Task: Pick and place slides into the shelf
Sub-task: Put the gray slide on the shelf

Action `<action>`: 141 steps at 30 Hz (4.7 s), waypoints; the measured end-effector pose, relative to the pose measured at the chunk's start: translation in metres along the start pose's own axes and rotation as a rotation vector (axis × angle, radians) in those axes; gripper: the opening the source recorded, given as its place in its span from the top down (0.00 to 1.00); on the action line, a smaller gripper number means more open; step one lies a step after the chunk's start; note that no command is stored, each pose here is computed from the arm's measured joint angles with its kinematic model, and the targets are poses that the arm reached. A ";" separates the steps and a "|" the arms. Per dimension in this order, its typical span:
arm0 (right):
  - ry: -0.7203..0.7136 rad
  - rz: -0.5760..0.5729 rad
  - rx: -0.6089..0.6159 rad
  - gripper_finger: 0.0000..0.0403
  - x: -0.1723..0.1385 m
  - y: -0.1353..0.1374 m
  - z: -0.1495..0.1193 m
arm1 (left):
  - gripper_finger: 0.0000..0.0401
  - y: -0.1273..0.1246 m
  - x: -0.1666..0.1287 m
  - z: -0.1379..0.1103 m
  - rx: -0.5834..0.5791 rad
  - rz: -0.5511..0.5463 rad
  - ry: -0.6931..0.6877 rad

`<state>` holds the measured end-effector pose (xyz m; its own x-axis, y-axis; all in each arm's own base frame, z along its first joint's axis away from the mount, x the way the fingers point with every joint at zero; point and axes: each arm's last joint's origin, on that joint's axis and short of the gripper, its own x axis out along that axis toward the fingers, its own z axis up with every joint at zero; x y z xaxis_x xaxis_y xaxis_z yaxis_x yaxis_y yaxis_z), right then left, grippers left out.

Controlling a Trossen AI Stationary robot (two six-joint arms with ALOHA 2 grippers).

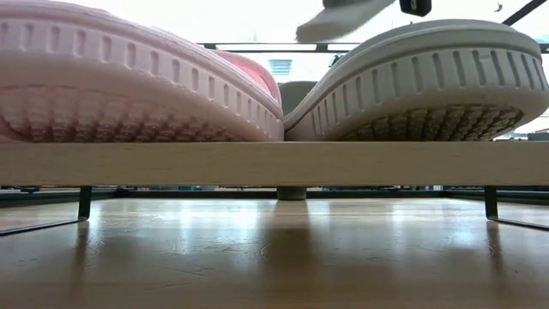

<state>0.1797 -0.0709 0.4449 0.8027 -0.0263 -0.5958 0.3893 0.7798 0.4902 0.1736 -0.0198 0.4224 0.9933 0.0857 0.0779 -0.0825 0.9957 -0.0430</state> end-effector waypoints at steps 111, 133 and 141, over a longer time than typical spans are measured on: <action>0.726 0.614 0.013 0.94 0.218 -0.047 -0.133 | 0.64 0.005 0.003 -0.009 0.024 0.191 0.055; 0.663 0.674 -0.051 0.94 0.231 -0.061 -0.161 | 0.64 0.005 0.003 -0.009 0.021 0.193 0.054; 0.649 0.657 -0.053 0.94 0.232 -0.066 -0.165 | 0.64 0.005 0.003 -0.009 0.021 0.193 0.054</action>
<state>0.2656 -0.0257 0.1692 0.4381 0.7746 -0.4561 -0.0884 0.5421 0.8357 0.1771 -0.0149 0.4138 0.9617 0.2735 0.0168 -0.2729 0.9615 -0.0315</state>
